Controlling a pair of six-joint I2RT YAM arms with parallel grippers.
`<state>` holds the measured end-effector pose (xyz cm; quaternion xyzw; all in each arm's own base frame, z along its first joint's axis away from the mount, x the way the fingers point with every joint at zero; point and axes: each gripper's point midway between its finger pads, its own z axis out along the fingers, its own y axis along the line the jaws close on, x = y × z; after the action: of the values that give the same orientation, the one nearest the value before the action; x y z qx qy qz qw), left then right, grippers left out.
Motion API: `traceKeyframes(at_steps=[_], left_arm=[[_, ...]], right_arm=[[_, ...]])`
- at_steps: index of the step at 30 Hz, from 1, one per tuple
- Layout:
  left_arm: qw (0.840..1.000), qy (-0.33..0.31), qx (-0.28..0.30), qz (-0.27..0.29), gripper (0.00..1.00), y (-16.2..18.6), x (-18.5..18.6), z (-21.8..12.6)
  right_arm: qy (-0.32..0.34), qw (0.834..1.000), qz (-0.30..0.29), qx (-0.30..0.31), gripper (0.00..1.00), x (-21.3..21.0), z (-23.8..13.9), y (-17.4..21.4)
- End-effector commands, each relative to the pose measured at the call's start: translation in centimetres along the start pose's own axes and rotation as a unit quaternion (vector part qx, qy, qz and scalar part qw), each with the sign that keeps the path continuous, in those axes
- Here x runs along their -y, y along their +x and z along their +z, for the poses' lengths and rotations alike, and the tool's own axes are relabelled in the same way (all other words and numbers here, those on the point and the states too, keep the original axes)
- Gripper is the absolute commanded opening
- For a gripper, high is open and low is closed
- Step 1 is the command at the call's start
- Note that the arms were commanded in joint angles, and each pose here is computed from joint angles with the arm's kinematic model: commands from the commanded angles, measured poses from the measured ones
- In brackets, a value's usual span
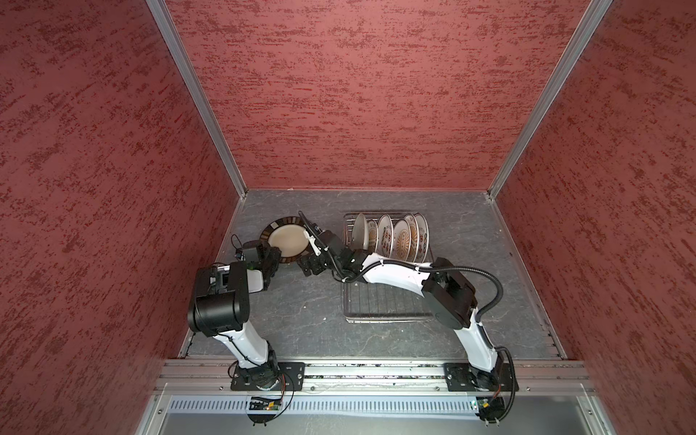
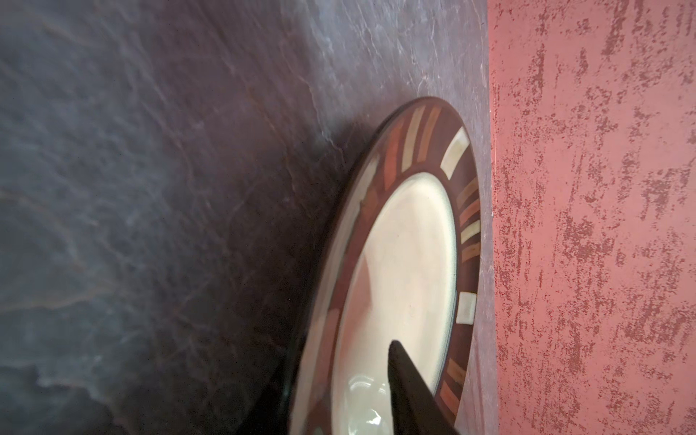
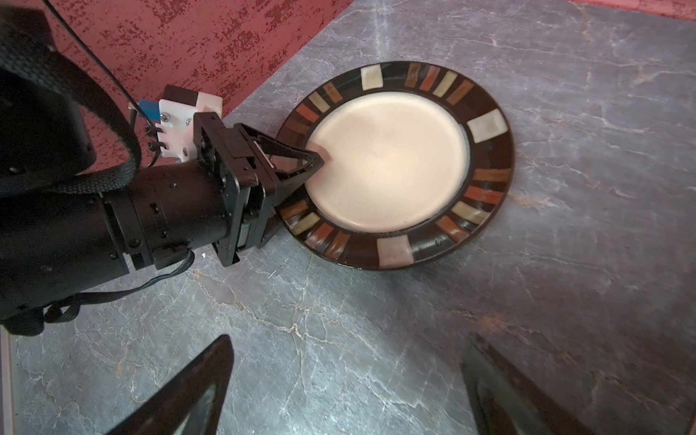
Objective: Unload the plates from the dish rack
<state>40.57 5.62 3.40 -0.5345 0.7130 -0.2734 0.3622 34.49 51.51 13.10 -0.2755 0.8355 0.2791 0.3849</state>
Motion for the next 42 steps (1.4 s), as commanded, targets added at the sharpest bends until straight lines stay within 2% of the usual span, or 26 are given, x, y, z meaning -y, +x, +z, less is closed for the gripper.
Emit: traceKeyframes(at_steps=[1,6,8,9,13,20,23,28,38,42], left_arm=[[1.0,0.011,0.007,0.011,0.42,-0.5,0.7,0.0],[1.0,0.014,0.01,0.012,0.54,-0.7,0.7,-0.3],[1.0,0.015,0.01,0.012,0.55,-0.7,0.8,-0.4],[1.0,0.014,0.011,0.011,0.64,-0.8,0.7,-0.5],[1.0,0.018,0.006,0.015,0.77,-0.7,0.8,-0.5],[1.0,0.02,0.016,0.016,0.9,-0.9,0.7,-1.0],[0.999,0.019,0.025,0.016,1.0,-1.2,0.8,-1.5],[0.999,0.02,0.043,0.017,0.99,-1.8,1.0,-2.8],[0.997,-0.02,0.071,0.018,0.99,-2.4,-0.1,-5.7],[0.996,-0.018,0.09,0.016,0.99,-2.6,-0.3,-7.3]], right_arm=[[-0.004,1.0,-0.002,0.024,0.95,-0.6,-0.9,-1.9],[-0.003,1.0,-0.001,0.025,0.95,-0.5,-1.2,-1.9],[-0.003,1.0,-0.002,0.027,0.95,-0.6,-1.3,-2.0],[-0.003,1.0,-0.002,0.027,0.95,-0.6,-1.4,-2.0],[-0.003,0.999,-0.002,0.033,0.95,-0.6,-1.9,-2.3],[0.0,0.999,-0.007,0.036,0.95,-0.5,-2.2,-2.5],[-0.002,0.999,-0.013,0.04,0.95,-0.7,-2.5,-3.0],[-0.001,0.998,-0.031,0.054,0.96,-1.0,-4.1,-4.3],[-0.01,0.993,-0.069,0.095,0.97,-2.3,-8.2,-6.9],[0.02,0.99,-0.092,0.108,0.98,-1.9,-10.2,-8.6]])
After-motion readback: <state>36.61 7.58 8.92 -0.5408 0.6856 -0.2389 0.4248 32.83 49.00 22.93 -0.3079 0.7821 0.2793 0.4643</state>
